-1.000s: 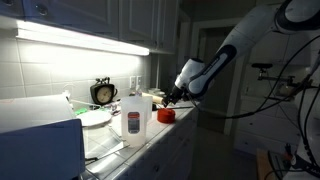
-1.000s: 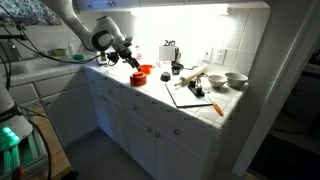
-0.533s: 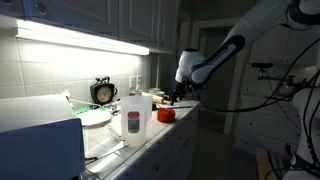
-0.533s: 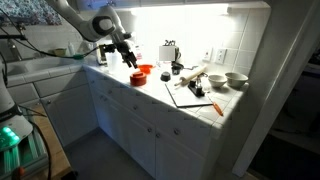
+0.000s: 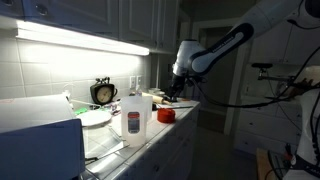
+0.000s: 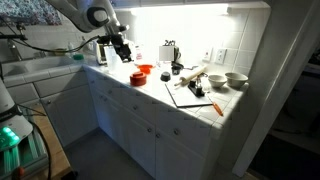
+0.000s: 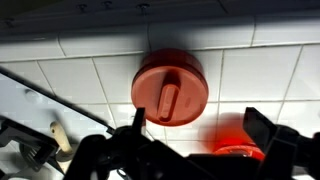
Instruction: Remove the lid from the jug
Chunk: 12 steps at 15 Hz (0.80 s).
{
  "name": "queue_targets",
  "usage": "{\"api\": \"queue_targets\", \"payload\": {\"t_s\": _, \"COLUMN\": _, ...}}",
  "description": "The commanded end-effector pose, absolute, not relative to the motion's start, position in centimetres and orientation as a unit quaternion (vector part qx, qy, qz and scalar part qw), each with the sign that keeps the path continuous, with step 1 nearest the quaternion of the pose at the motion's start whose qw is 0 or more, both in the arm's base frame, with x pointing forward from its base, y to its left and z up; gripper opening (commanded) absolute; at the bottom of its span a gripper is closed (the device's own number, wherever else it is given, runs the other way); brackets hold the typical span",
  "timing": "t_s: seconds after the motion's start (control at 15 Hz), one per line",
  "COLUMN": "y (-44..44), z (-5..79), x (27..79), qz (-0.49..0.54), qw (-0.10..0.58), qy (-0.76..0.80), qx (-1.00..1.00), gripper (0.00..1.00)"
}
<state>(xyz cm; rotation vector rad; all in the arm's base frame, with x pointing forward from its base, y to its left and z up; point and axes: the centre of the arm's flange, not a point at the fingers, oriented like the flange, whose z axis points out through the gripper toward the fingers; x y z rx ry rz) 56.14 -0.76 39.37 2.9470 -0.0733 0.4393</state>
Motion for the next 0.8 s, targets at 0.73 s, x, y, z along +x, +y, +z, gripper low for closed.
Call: {"api": "queue_targets", "payload": {"t_s": 0.73, "y": 2.7, "z": 42.4, "x": 55.0, "qz": 0.144, "qw": 0.002, "qy": 0.025, "qx": 0.989, "gripper": 1.00}}
